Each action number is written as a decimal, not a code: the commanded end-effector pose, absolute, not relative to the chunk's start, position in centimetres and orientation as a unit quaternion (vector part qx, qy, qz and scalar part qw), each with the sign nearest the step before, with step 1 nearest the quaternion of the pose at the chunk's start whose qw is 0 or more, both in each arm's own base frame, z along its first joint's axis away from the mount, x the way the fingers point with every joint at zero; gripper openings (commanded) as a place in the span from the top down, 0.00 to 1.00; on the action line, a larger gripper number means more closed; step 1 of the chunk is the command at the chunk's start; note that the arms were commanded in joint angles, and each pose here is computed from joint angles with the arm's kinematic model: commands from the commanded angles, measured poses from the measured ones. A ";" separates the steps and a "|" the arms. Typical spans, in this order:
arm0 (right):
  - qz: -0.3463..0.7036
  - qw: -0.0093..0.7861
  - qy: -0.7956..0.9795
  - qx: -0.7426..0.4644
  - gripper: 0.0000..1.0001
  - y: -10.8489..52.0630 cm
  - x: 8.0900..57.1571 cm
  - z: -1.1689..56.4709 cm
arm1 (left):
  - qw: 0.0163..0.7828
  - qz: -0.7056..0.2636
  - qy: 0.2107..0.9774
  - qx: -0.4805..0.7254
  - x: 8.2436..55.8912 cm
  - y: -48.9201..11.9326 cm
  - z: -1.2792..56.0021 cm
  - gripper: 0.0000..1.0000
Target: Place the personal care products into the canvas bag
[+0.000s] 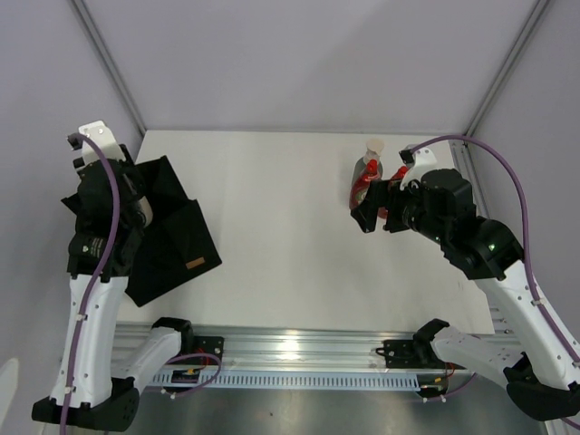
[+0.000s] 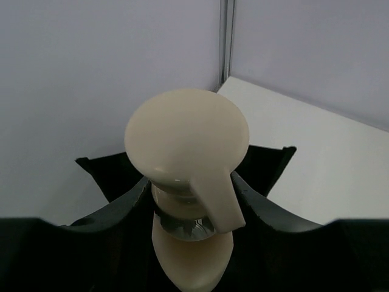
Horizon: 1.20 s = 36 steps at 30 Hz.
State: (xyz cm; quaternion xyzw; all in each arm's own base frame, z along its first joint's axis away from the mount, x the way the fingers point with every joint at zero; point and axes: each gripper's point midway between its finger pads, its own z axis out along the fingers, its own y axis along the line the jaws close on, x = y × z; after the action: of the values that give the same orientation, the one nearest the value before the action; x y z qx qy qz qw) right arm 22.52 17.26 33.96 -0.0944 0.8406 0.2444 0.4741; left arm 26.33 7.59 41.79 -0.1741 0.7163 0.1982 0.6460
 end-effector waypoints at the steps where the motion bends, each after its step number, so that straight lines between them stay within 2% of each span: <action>1: 0.242 0.480 0.837 -0.101 0.01 16.7 22.0 34.3 | 0.705 0.131 0.663 -0.216 27.2 7.0 44.0 1.00; 12: 0.223 0.478 0.842 -0.115 0.01 15.9 21.6 33.2 | 0.698 0.118 0.671 -0.223 30.3 7.1 40.1 1.00; 15: 0.218 0.478 0.843 -0.118 0.01 15.8 21.8 33.0 | 0.683 0.118 0.684 -0.228 30.9 7.1 37.3 1.00; 36: 0.207 0.471 0.850 -0.117 0.00 16.0 23.0 32.1 | 0.594 0.129 0.754 -0.250 31.0 7.4 25.6 0.99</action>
State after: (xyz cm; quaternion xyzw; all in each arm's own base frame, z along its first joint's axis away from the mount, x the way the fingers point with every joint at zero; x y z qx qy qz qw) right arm 22.49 15.81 31.83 -0.1133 0.8542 0.2061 0.4636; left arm 29.85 6.78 22.60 -0.2188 0.8013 0.1429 0.5381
